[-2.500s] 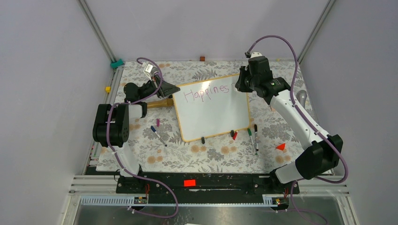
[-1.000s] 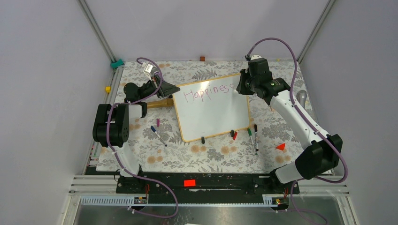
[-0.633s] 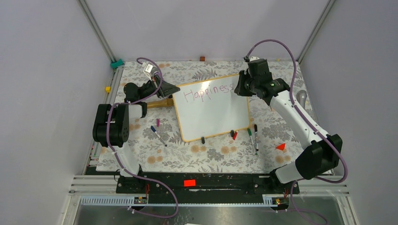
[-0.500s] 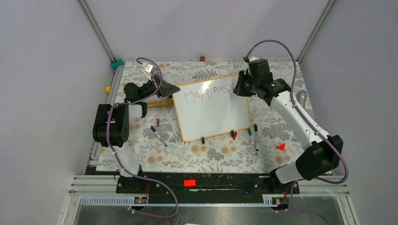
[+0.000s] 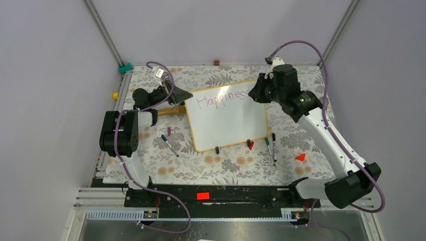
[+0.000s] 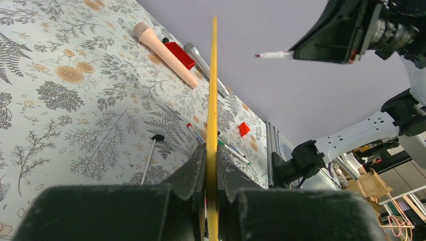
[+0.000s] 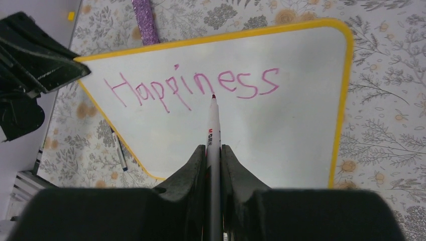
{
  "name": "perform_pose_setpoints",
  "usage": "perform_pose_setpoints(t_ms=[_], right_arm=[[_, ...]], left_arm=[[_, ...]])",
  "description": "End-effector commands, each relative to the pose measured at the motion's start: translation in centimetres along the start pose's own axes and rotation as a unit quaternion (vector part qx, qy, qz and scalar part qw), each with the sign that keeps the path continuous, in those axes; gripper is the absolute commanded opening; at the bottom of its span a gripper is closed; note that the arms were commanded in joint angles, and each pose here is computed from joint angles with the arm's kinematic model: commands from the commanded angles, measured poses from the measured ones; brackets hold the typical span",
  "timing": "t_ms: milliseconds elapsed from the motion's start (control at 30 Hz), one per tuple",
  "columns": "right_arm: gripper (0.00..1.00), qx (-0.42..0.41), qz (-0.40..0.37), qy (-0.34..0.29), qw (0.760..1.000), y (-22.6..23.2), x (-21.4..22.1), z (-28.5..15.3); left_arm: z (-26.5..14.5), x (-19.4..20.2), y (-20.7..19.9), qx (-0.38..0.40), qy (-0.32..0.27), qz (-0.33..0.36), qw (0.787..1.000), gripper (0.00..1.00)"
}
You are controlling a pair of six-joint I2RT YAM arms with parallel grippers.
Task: Write a sentence on the whiteboard
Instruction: Write a sentence with the whiteboard marker.
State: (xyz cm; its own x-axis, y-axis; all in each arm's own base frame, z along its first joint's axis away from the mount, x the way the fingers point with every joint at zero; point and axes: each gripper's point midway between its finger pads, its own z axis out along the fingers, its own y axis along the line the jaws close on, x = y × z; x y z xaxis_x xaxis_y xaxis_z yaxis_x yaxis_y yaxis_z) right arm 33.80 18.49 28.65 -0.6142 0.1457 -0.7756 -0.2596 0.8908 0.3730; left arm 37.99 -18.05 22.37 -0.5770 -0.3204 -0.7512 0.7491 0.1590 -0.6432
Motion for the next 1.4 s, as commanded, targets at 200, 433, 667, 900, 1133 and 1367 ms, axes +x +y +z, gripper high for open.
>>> perform_pose_setpoints(t_ms=[200,433,667,900,1133,1367], right_arm=[[0.00,0.044,-0.098,-0.038,0.993,6.6,4.4,0.6],[0.00,0.034,-0.190,-0.044,0.980,11.9,6.9,2.6],[0.00,-0.020,-0.214,-0.002,0.977,14.8,9.0,4.5],[0.00,-0.029,-0.250,0.003,0.968,16.7,9.2,5.4],[0.00,-0.030,-0.252,0.011,0.967,17.0,10.1,5.1],[0.00,-0.004,-0.261,0.011,0.965,17.0,10.7,5.1]], left_arm=[[0.2,-0.1,-0.5,0.033,0.025,0.059,0.997,0.00],[0.4,-0.5,-0.6,0.031,0.018,0.060,0.998,0.00],[0.3,-0.3,-0.6,0.031,0.020,0.054,0.998,0.00],[0.4,-0.6,-0.5,0.026,0.010,0.051,0.998,0.00],[0.2,-0.1,-0.7,0.014,-0.005,0.057,0.998,0.00],[0.2,0.2,-0.7,0.016,-0.001,0.058,0.998,0.00]])
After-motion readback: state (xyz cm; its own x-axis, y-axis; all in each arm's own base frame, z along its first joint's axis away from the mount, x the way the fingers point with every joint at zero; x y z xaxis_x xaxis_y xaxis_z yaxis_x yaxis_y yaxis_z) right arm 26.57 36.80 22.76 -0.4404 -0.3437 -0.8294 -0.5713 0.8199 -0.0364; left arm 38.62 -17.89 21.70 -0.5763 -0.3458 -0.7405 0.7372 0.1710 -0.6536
